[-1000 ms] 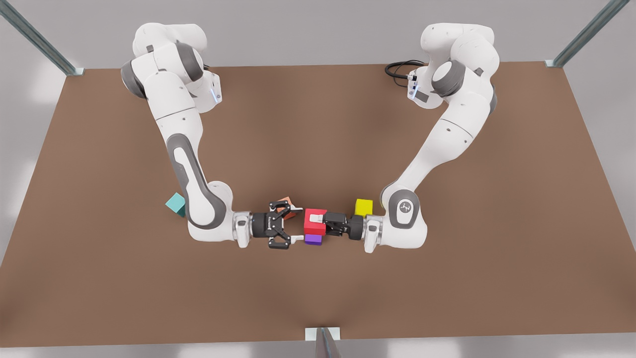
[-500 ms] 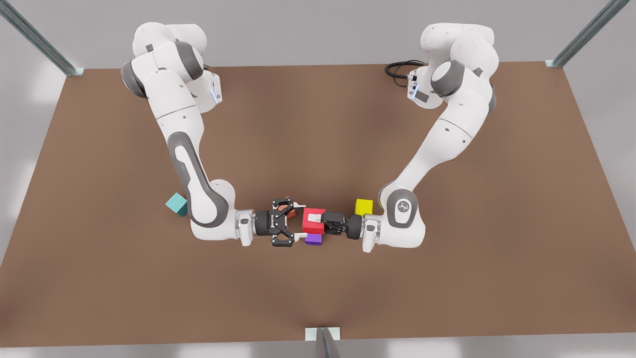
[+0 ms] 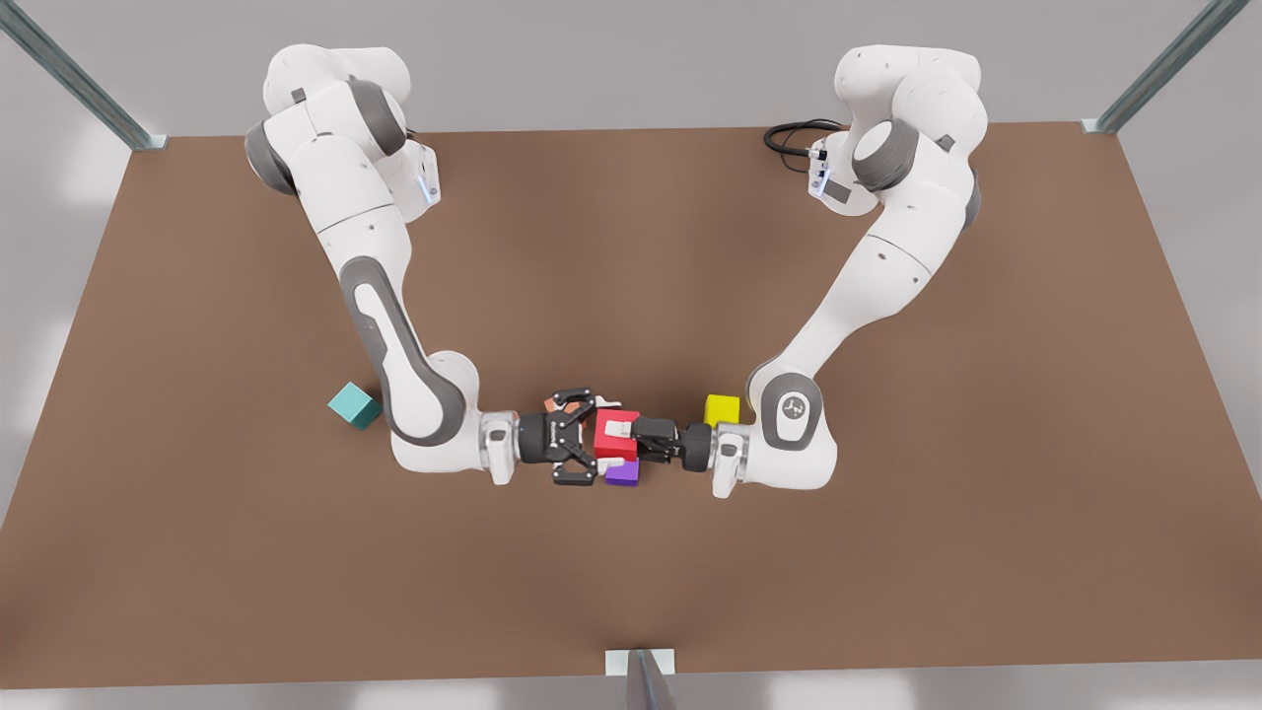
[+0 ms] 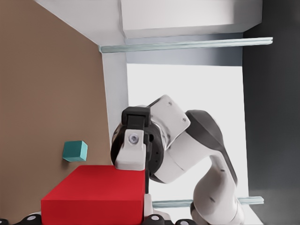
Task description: Pick up red wooden cube and pass to hand red wooden cube and place in blue wooden cube
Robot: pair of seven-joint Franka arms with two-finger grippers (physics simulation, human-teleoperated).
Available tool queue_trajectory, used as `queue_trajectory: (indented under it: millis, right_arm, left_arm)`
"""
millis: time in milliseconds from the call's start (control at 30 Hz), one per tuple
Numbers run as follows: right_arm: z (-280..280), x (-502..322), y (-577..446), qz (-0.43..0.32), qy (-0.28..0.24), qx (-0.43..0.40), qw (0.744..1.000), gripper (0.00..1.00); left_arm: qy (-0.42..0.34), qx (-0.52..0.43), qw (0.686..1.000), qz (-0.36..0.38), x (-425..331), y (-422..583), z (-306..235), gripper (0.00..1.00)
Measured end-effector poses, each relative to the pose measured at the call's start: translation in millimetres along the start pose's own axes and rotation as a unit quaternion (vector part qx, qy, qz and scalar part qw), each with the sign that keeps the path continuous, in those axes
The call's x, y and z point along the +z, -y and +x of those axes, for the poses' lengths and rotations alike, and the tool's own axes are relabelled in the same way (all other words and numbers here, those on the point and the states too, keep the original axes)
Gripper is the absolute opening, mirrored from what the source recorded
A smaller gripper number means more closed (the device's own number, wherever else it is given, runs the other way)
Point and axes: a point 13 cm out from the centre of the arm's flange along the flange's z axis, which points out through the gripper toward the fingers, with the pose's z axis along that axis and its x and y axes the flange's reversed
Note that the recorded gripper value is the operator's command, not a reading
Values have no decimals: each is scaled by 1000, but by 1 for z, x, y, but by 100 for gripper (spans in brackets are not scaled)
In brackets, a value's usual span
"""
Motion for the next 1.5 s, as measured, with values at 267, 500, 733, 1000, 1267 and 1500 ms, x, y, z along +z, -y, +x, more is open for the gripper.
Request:
queue_trajectory:
  millis: [267,500,733,1000,1267,1500]
  right_arm:
    - [0,3,3,4,-4,6,1000,51]
    - [3,2,3,5,-8,13,1000,49]
    - [4,1,3,5,-9,19,1000,49]
    - [7,-2,3,6,-11,25,1000,49]
    - [6,-9,6,9,-14,27,1000,49]
    - [20,-121,46,25,-92,3,995,49]
  left_arm:
    - [1,-2,1000,0,-1,2,-1,47]
    - [1,-4,1000,-1,-1,1,-1,47]
    - [2,-5,1000,-3,0,0,-1,47]
    - [5,-5,1000,2,1,3,-2,100]
    - [14,1,1000,3,-22,6,-11,100]
    - [20,40,997,-60,-206,-2,-38,100]
